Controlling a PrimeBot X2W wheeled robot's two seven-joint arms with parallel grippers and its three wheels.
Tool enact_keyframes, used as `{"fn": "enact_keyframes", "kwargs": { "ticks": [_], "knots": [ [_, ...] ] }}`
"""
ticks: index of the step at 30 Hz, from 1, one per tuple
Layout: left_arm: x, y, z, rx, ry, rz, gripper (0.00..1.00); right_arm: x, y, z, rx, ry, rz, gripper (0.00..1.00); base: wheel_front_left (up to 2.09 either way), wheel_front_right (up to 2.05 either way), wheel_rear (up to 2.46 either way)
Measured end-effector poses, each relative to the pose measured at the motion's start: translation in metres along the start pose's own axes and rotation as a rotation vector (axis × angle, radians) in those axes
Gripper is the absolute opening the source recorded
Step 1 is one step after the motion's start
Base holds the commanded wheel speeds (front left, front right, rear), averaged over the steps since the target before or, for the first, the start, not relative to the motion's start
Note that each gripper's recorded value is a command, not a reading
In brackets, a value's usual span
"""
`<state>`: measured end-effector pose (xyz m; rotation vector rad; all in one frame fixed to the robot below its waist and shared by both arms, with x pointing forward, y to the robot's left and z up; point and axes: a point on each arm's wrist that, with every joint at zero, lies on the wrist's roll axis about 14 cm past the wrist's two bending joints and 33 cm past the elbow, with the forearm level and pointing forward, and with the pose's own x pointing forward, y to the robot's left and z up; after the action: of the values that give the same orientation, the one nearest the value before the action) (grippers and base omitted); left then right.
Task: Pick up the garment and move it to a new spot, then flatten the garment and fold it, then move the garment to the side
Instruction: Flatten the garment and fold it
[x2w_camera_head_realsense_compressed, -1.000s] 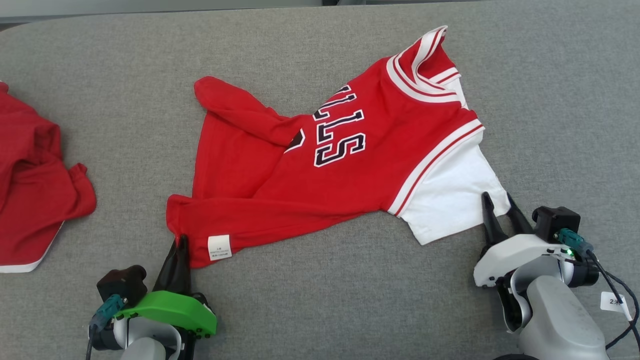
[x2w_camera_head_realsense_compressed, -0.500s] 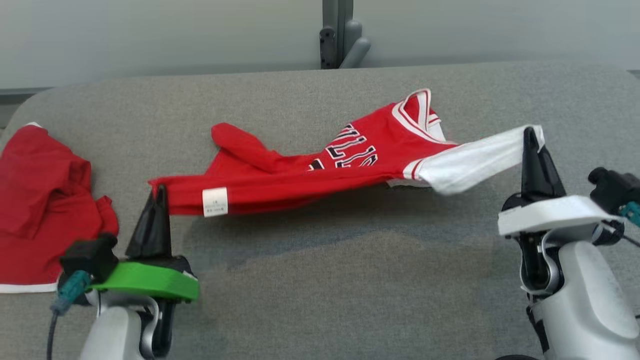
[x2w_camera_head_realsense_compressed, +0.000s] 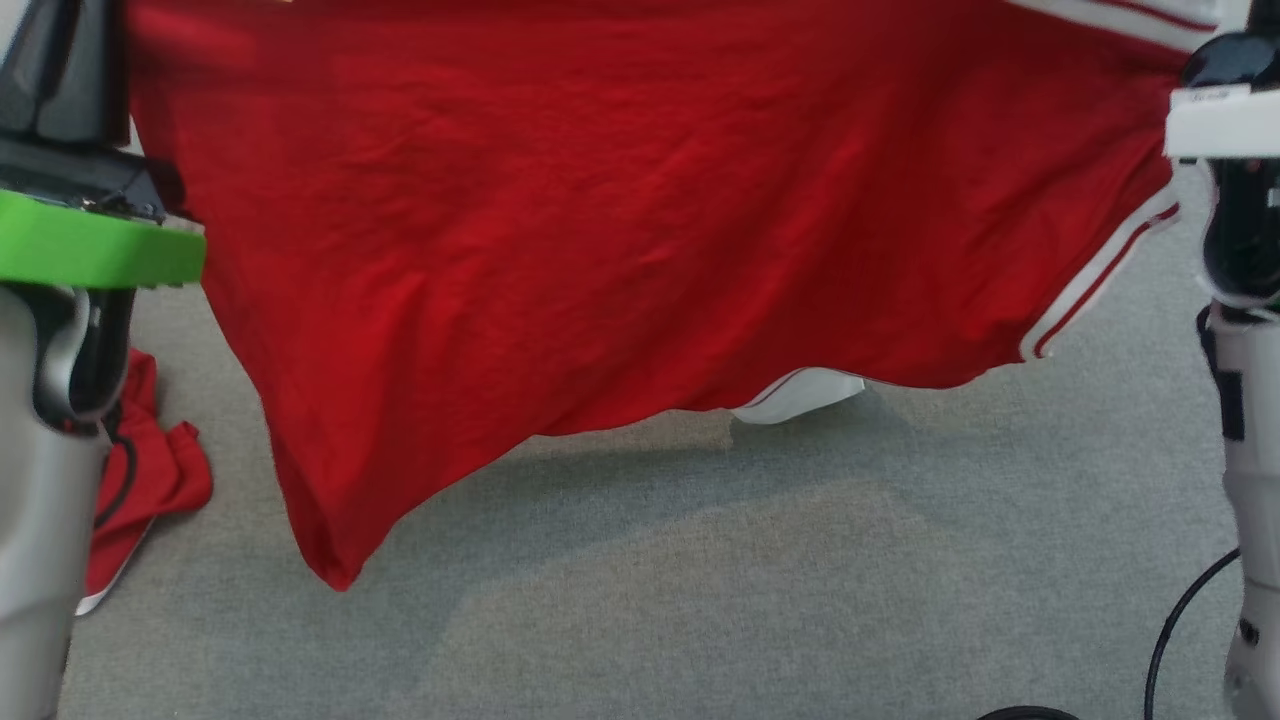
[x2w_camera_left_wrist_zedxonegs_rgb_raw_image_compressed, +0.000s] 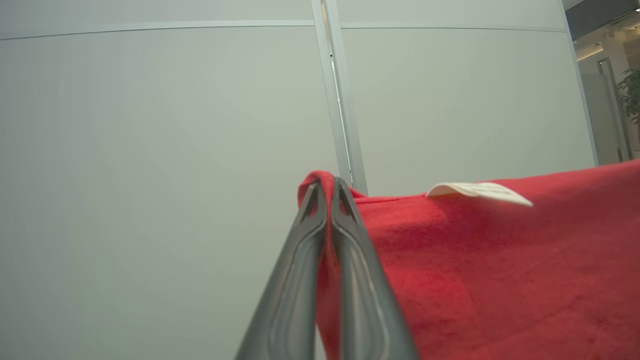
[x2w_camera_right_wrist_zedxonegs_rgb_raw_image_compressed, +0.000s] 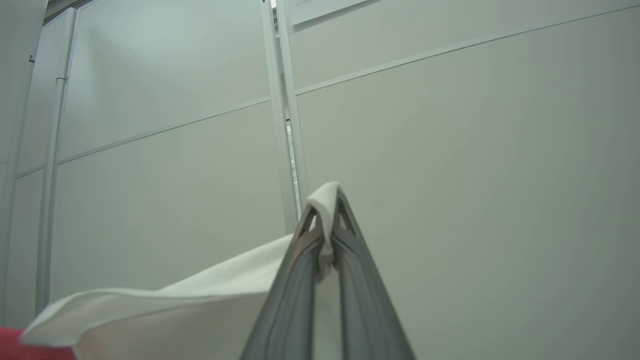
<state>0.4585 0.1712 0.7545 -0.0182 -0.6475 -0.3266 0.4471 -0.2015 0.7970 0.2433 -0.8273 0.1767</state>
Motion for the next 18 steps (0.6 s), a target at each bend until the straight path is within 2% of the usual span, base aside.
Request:
{"fn": "enact_keyframes", "kwargs": {
  "ticks": [5,12,13,15,18],
  "knots": [
    [0.042,-0.006,-0.019,0.038,0.031,-0.076,0.00,0.037,-0.013,-0.009,-0.082,0.015,0.026,0.00,0.00,0.00,0.00],
    [0.100,0.008,-0.048,0.172,0.027,-0.121,0.00,0.102,-0.025,-0.033,-0.168,0.005,0.047,0.00,0.00,0.00,0.00],
    [0.122,0.015,-0.051,0.215,0.001,-0.115,0.00,0.125,-0.031,-0.035,-0.227,-0.026,0.048,0.00,0.00,0.00,0.00],
    [0.141,0.024,-0.056,0.259,-0.013,-0.101,0.00,0.146,-0.036,-0.033,-0.289,-0.067,0.048,0.00,0.00,0.00,0.00],
    [0.159,0.024,-0.070,0.305,-0.023,-0.114,0.00,0.165,-0.044,-0.042,-0.320,-0.092,0.030,0.00,0.00,0.00,0.00]
  ]
}}
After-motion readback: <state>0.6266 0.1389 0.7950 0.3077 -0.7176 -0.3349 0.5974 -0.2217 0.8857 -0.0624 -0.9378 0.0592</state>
